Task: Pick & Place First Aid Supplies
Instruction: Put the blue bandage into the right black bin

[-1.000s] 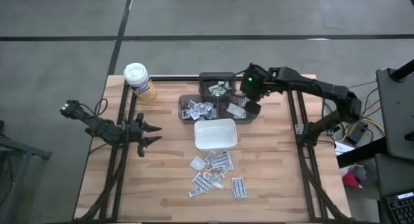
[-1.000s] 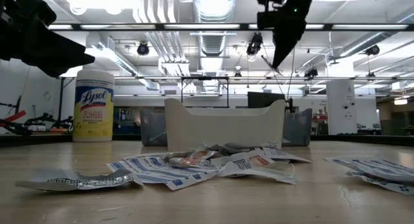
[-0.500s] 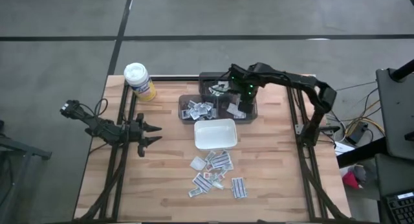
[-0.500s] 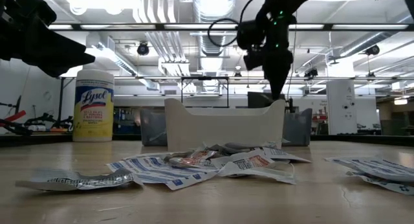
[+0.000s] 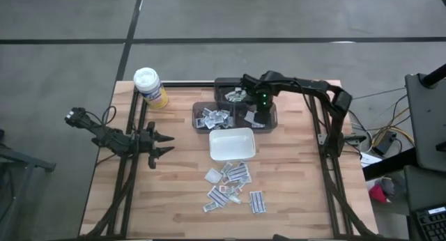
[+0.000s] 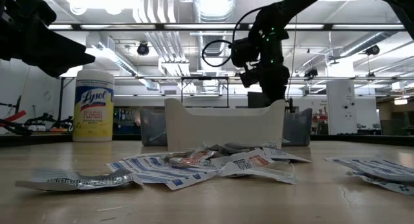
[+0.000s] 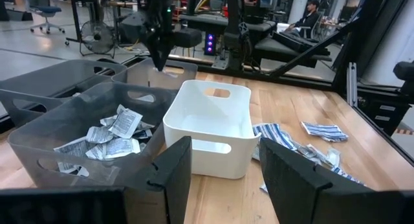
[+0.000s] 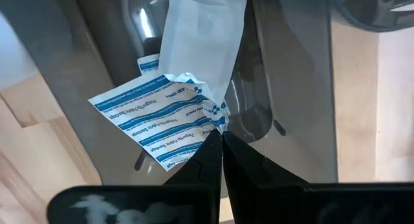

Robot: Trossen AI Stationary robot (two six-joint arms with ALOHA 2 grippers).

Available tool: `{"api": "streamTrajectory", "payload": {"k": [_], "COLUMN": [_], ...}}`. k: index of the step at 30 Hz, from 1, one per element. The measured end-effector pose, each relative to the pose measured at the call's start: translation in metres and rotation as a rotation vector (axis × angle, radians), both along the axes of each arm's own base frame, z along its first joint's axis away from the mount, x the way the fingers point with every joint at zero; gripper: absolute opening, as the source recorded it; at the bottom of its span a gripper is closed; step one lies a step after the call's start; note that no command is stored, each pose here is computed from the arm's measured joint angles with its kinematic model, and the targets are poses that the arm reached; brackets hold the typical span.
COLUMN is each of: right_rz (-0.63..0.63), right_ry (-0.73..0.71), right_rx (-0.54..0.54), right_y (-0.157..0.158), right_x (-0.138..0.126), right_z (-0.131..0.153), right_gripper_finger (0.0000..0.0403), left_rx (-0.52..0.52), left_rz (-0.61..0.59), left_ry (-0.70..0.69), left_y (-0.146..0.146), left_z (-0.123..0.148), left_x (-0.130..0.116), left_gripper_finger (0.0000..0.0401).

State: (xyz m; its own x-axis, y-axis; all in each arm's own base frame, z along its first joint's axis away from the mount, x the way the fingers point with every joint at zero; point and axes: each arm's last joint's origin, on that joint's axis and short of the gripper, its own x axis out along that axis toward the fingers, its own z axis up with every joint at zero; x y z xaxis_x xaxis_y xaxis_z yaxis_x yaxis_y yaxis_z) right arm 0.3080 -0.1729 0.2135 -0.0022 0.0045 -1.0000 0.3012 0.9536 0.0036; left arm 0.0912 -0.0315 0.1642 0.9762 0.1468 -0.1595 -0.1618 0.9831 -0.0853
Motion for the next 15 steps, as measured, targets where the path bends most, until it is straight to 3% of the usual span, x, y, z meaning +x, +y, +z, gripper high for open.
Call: {"api": "streamTrajectory", "payload": {"k": [15], "right_rz": [-0.006], "right_ry": [0.080], "right_rx": [0.042], "right_y": [-0.007], "right_x": [0.013], "right_z": [-0.045], "right_gripper_finger": [0.0008], "left_rx": [-0.002], "left_rz": [0.000], "left_ry": [-0.004], "left_y": [0.000], "left_z": [0.000], "left_x": [0.000], "left_gripper_finger": [0.0177]}}
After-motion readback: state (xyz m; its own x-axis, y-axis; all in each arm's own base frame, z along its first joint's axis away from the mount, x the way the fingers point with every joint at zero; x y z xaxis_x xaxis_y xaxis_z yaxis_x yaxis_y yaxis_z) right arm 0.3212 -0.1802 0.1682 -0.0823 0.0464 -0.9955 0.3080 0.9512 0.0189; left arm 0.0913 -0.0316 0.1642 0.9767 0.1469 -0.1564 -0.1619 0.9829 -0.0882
